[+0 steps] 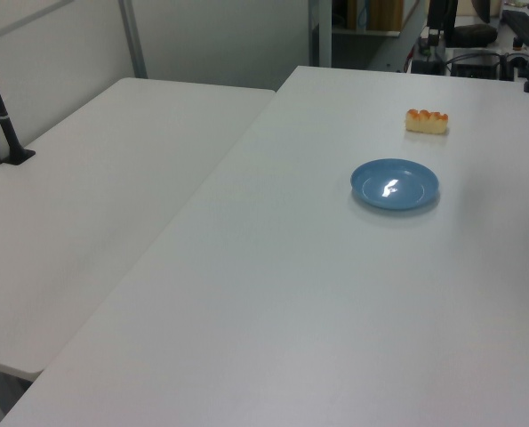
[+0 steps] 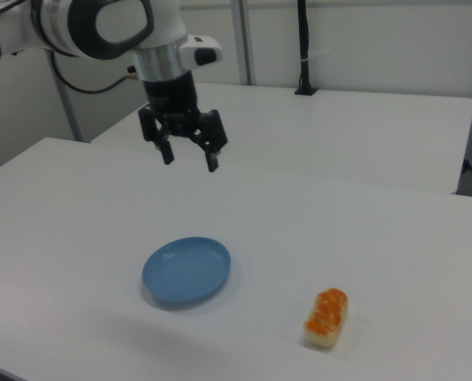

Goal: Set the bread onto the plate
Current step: 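Move the open gripper over the glazed bread roll, then lower the gripper around the bread roll and close on it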

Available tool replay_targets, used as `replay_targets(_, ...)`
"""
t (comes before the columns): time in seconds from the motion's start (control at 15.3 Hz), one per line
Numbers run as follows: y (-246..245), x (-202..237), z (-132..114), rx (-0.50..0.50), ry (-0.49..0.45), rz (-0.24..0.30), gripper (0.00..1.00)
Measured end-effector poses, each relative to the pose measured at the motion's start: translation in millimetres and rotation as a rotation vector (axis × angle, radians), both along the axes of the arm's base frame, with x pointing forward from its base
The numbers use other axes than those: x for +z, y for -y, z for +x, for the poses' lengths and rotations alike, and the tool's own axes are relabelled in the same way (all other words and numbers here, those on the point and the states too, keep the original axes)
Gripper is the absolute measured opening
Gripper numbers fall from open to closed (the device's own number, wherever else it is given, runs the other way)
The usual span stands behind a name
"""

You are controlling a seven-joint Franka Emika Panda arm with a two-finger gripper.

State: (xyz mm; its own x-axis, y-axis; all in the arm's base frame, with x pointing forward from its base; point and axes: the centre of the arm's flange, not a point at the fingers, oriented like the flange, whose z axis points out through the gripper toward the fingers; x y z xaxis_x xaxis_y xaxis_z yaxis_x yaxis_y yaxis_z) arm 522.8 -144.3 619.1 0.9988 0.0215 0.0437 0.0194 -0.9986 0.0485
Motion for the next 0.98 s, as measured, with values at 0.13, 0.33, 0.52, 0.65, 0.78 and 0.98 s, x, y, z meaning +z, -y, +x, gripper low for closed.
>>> replay_targets(0.13,32,-8,3,-0.045,0.027,-0.016,1.0)
replay_targets(0.33,90,-40,10,-0.067,0.029,-0.041,1.0)
replay_targets(0.52,140,-77,12,-0.048,0.028,-0.06,1.0)
replay_targets(0.65,174,-112,14,-0.036,0.026,-0.067,1.0)
replay_targets(0.78,197,-142,17,-0.042,0.036,-0.051,1.0)
replay_targets(0.98,220,-188,21,-0.069,0.039,-0.017,1.0)
